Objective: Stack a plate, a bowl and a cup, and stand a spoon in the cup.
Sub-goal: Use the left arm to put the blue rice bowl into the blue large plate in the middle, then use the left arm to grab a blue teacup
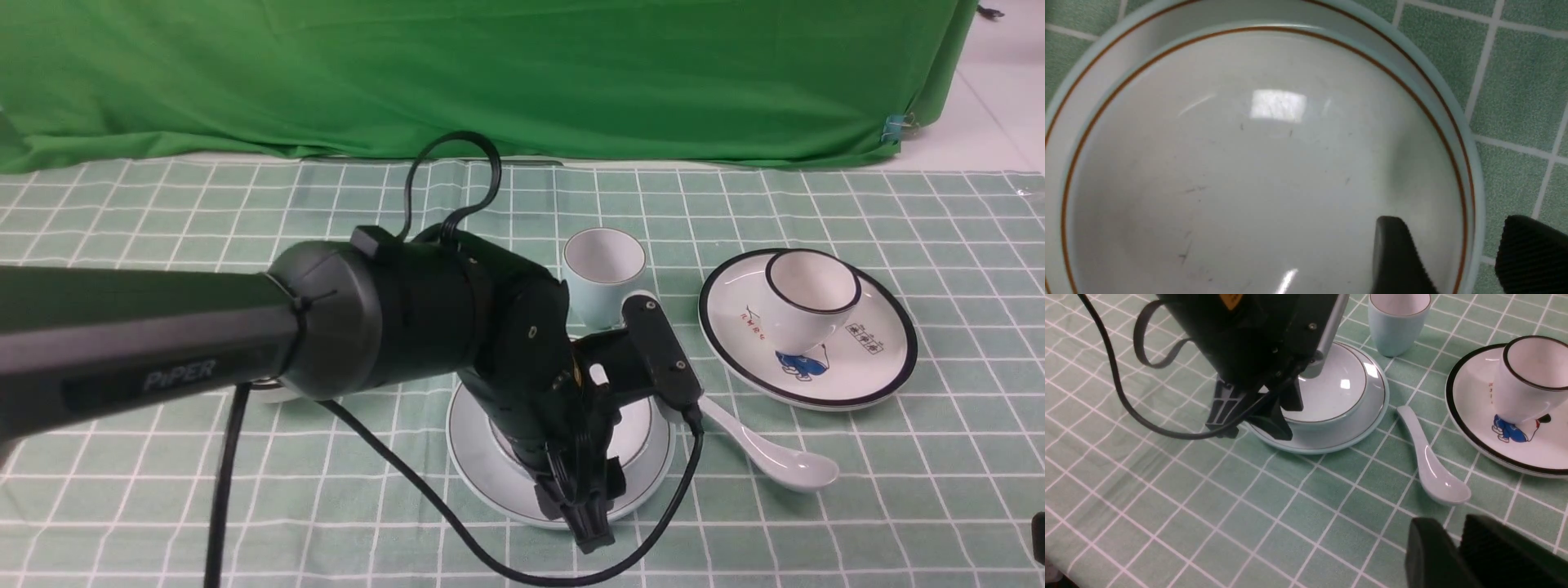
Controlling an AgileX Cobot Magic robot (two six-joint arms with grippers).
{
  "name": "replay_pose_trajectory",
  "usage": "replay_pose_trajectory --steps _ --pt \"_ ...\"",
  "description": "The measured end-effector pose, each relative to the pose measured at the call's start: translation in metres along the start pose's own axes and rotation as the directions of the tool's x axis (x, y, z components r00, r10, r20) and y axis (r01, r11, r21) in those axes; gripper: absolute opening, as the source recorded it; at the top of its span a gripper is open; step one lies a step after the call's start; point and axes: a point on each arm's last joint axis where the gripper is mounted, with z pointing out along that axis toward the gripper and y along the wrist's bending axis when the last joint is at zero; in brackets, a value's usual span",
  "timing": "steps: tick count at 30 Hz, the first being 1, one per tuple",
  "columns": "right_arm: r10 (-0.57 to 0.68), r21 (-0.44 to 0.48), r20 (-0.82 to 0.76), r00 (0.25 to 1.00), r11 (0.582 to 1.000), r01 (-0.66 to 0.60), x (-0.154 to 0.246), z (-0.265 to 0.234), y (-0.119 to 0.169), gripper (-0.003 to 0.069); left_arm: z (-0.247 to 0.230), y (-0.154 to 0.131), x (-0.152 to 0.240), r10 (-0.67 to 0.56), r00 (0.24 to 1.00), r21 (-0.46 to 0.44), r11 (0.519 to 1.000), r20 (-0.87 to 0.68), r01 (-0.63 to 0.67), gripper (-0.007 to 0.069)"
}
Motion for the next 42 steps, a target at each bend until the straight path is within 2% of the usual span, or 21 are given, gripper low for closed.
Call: replay_pose_trajectory --steps 4,7,10,14,16,19,21,24,26,29,33,38,42 --pt "0.009 0.0 0.0 1.0 1.0 -0.009 0.0 0.0 0.0 0.016 -0.027 -0.002 -0.006 -0.115 0.991 -0.017 0.993 0.07 0.117 0.0398" --pt "0.024 0.0 0.001 1.0 1.0 -0.024 0.0 0.0 0.0 0.0161 -0.046 -0.003 -0.009 -0.125 0.986 -0.03 0.991 0.107 0.129 0.0383" --pt "0.036 0.0 0.003 0.999 0.999 -0.036 0.0 0.0 0.0 0.0161 -0.077 0.004 -0.017 -0.112 0.988 -0.015 0.993 0.105 0.115 0.028" --pt "0.036 0.001 0.01 0.999 0.999 -0.036 -0.001 0.0 0.0 0.0161 -0.102 0.038 -0.033 -0.069 0.992 -0.012 0.997 0.11 0.071 0.012" --pt "0.037 0.001 0.01 0.999 0.999 -0.037 -0.001 0.0 0.0 0.0161 -0.102 0.055 -0.039 -0.009 0.995 -0.024 1.0 0.104 0.011 0.0083" --pt "0.039 0.001 0.009 0.999 0.999 -0.039 -0.001 0.0 0.0 0.0161 -0.094 0.083 -0.051 0.099 0.992 -0.057 0.994 0.083 -0.094 0.0076" --pt "0.04 0.001 0.007 0.999 0.999 -0.04 -0.001 0.0 0.0 0.0161 -0.081 0.097 -0.058 0.188 0.981 -0.072 0.98 0.055 -0.184 0.0105" --pt "0.041 0.0 0.002 0.999 0.999 -0.041 0.0 0.0 0.0 0.0162 -0.059 0.112 -0.065 0.305 0.952 -0.086 0.949 0.011 -0.303 0.0196" --pt "0.049 -0.005 -0.016 0.999 0.999 -0.049 0.001 0.0 0.0 0.0165 -0.044 0.121 -0.068 0.367 0.93 -0.107 0.924 -0.019 -0.367 0.0298" --pt "0.055 -0.011 -0.059 0.997 0.998 -0.056 0.005 0.0 0.001 0.0168 -0.028 0.131 -0.068 0.392 0.919 -0.144 0.908 -0.035 -0.393 0.0429" --pt "0.057 -0.016 -0.098 0.994 0.998 -0.059 0.009 0.0 0.002 0.0172 -0.014 0.142 -0.066 0.402 0.916 -0.185 0.898 -0.025 -0.399 0.0542" --pt "0.058 -0.019 -0.111 0.992 0.998 -0.06 0.01 -0.001 0.002 0.0179 0.003 0.15 -0.061 0.409 0.912 -0.185 0.895 -0.029 -0.407 0.0566" --pt "0.058 -0.019 -0.112 0.992 0.998 -0.06 0.01 -0.001 0.002 0.0181 0.016 0.151 -0.057 0.426 0.903 -0.166 0.889 -0.043 -0.427 0.0536"
